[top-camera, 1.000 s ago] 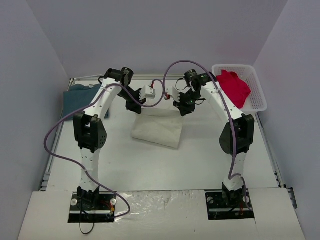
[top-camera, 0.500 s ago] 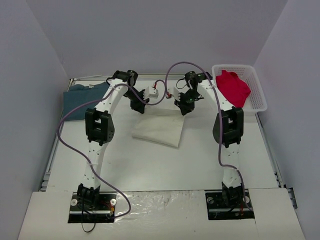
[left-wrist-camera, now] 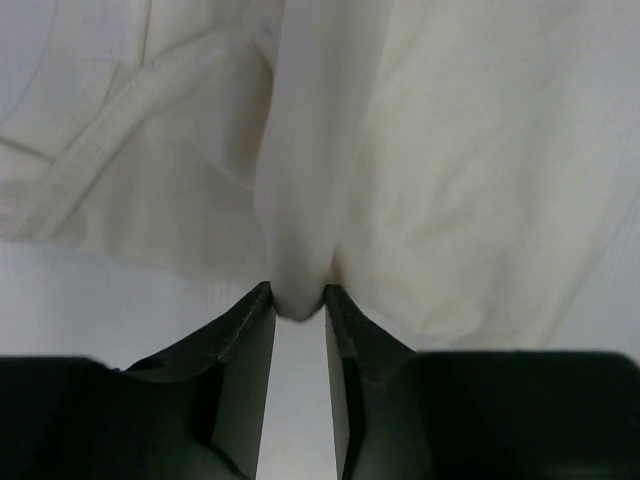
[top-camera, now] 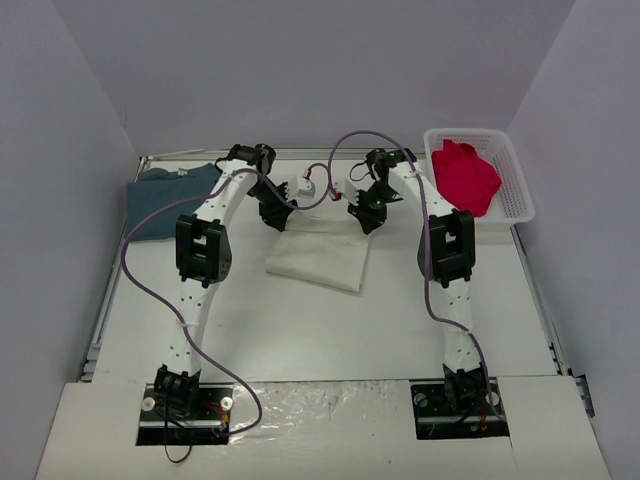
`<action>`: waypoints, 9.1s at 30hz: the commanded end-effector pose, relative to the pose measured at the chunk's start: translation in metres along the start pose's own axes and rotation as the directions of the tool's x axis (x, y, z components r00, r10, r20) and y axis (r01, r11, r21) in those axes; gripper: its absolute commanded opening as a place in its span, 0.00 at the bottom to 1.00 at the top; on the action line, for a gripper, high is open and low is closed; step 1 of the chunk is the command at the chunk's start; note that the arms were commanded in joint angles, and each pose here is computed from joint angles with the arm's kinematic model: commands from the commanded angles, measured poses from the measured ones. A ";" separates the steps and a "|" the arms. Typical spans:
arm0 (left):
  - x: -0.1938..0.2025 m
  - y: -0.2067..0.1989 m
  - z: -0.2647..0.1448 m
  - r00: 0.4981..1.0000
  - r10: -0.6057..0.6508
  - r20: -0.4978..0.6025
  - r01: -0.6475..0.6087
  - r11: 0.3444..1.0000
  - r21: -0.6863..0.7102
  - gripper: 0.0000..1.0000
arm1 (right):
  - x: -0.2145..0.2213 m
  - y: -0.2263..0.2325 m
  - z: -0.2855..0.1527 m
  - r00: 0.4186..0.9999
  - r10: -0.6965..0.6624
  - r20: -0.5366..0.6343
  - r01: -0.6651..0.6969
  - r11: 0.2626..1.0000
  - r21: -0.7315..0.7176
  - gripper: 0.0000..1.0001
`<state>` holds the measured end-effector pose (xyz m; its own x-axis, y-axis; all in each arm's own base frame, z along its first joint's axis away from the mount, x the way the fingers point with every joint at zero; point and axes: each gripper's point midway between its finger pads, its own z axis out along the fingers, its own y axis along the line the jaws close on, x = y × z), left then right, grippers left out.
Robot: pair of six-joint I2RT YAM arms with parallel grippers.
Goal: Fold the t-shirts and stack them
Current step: Fold the long partially folded tshirt into a neat square, then put the neatly folded tshirt into the corner of the board with the left arm
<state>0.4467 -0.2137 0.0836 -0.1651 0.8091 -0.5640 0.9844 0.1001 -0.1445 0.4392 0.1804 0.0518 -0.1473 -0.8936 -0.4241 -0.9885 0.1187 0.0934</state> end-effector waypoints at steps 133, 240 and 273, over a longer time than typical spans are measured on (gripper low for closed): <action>0.147 -0.133 -0.204 0.326 -0.624 0.711 0.915 0.396 -0.072 0.94 | -0.164 0.153 0.074 0.961 -0.092 -0.259 0.219 0.827 0.518 0.00; 0.040 0.057 -0.250 0.730 -0.608 0.313 0.494 0.153 -0.856 0.02 | 0.060 0.195 0.002 0.910 0.359 -0.209 -0.386 0.916 -0.108 1.00; 0.141 0.070 -0.315 0.657 -0.652 0.378 0.511 0.016 -0.859 0.02 | 0.079 0.205 0.028 0.865 0.366 -0.344 -0.436 0.887 -0.153 1.00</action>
<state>0.5179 0.0542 0.2043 -0.8202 0.2524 -0.5133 0.0646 0.9325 0.3553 0.2406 0.1523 0.0215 -0.4739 -0.8741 -0.1069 -0.8409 0.4132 0.3494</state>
